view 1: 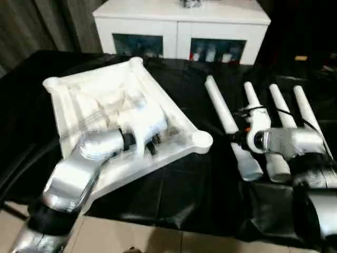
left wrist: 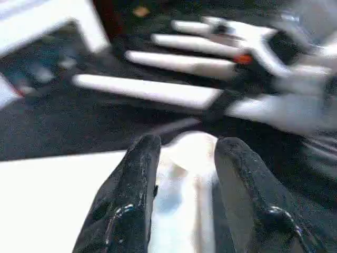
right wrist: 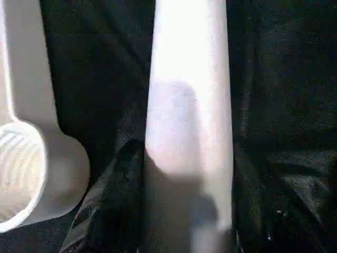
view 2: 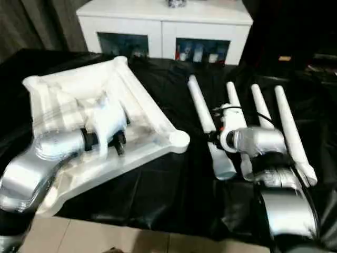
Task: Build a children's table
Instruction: Pick table leg
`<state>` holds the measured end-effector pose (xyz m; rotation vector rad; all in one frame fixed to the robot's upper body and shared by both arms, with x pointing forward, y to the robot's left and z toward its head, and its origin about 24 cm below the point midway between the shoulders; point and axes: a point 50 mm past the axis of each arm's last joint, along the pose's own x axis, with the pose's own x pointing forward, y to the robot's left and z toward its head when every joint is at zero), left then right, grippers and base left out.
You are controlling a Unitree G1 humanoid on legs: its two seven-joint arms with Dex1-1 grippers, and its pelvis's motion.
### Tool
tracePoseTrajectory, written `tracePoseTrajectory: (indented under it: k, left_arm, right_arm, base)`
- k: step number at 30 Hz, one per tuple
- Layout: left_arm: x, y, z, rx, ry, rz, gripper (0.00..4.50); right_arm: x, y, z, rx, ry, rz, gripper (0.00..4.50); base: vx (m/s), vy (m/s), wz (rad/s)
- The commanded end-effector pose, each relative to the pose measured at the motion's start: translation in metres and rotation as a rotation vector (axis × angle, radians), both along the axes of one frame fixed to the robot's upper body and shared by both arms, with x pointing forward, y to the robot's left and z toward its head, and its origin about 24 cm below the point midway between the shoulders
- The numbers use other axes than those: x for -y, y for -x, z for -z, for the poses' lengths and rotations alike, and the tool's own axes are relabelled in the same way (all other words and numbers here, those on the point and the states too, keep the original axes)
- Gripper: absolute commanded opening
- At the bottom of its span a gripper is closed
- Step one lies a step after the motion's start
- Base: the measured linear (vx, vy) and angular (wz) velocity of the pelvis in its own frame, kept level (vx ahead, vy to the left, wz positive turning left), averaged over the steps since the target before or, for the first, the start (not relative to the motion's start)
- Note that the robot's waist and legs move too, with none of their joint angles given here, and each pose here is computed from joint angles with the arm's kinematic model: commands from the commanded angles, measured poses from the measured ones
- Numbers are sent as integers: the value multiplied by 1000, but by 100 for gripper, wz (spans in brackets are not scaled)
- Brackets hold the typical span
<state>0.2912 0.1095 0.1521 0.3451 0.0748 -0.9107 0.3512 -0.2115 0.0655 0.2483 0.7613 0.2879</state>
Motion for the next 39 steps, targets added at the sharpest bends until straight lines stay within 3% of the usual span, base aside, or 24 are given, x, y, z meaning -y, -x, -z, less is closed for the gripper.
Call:
tracePoseTrajectory:
  k: [1, 2, 3, 5, 6, 9, 11, 14, 16, 18, 20, 22, 24, 27, 28, 30, 31, 34, 37, 39]
  left_arm:
    - [-6, -12, -10, 20, 81, -113, 227]
    - [-7, -18, -16, -38, 180, -155, 234]
    - [-3, -23, -27, -119, 359, -179, 239]
    - [1, -23, -33, -162, 452, -161, 254]
    - [6, -23, -36, -207, 515, -141, 278]
    - [25, -25, -42, -317, 635, -58, 287]
    - [36, -25, -45, -360, 679, -11, 321]
    - [46, -23, -49, -412, 715, 36, 324]
    - [53, -20, -54, -451, 750, 81, 363]
    - [57, -17, -59, -479, 787, 116, 366]
    - [60, -15, -63, -493, 808, 144, 369]
    - [62, -14, -65, -503, 818, 165, 410]
    - [64, -13, -64, -510, 809, 168, 408]
    - [67, -16, -55, -512, 738, 101, 446]
    - [67, -16, -54, -510, 733, 95, 450]
    - [66, -19, -51, -497, 694, 43, 450]
    - [65, -22, -47, -484, 659, -8, 450]
    - [63, -23, -46, -483, 654, -34, 450]
    - [57, -28, -43, -484, 648, -113, 415]
    - [52, -30, -44, -480, 670, -135, 402]
  right_arm:
    - [0, -5, -28, 161, -86, -8, 181]
    - [0, -3, -38, 197, -163, -19, 181]
    - [-4, 4, -56, 260, -325, -69, 181]
    - [-7, 9, -67, 302, -415, -122, 181]
    - [-11, 16, -73, 346, -475, -186, 181]
    - [-20, 39, -82, 460, -600, -361, 180]
    - [-23, 47, -84, 476, -640, -407, 180]
    - [-25, 55, -88, 489, -667, -448, 180]
    - [-30, 61, -93, 498, -689, -494, 180]
    - [-32, 66, -97, 505, -702, -523, 180]
    - [-35, 69, -98, 507, -697, -546, 180]
    - [-38, 72, -97, 502, -685, -571, 180]
    - [-40, 73, -97, 502, -668, -586, 180]
    - [-50, 69, -96, 521, -496, -583, 180]
    - [-51, 69, -96, 523, -483, -584, 180]
    - [-57, 67, -95, 536, -397, -587, 180]
    - [-63, 66, -95, 562, -310, -593, 180]
    - [-67, 64, -95, 586, -265, -581, 180]
    - [-73, 60, -94, 621, -185, -551, 180]
    - [-76, 59, -93, 624, -187, -539, 180]
  base:
    - [0, 0, 0]
    - [0, 0, 0]
    - [0, 0, 0]
    - [0, 0, 0]
    - [0, 0, 0]
    - [0, 0, 0]
    - [0, 0, 0]
    - [0, 0, 0]
    - [0, 0, 0]
    - [0, 0, 0]
    - [0, 0, 0]
    - [0, 0, 0]
    - [0, 0, 0]
    - [0, 0, 0]
    - [0, 0, 0]
    - [0, 0, 0]
    - [0, 0, 0]
    - [0, 0, 0]
    - [0, 0, 0]
    - [0, 0, 0]
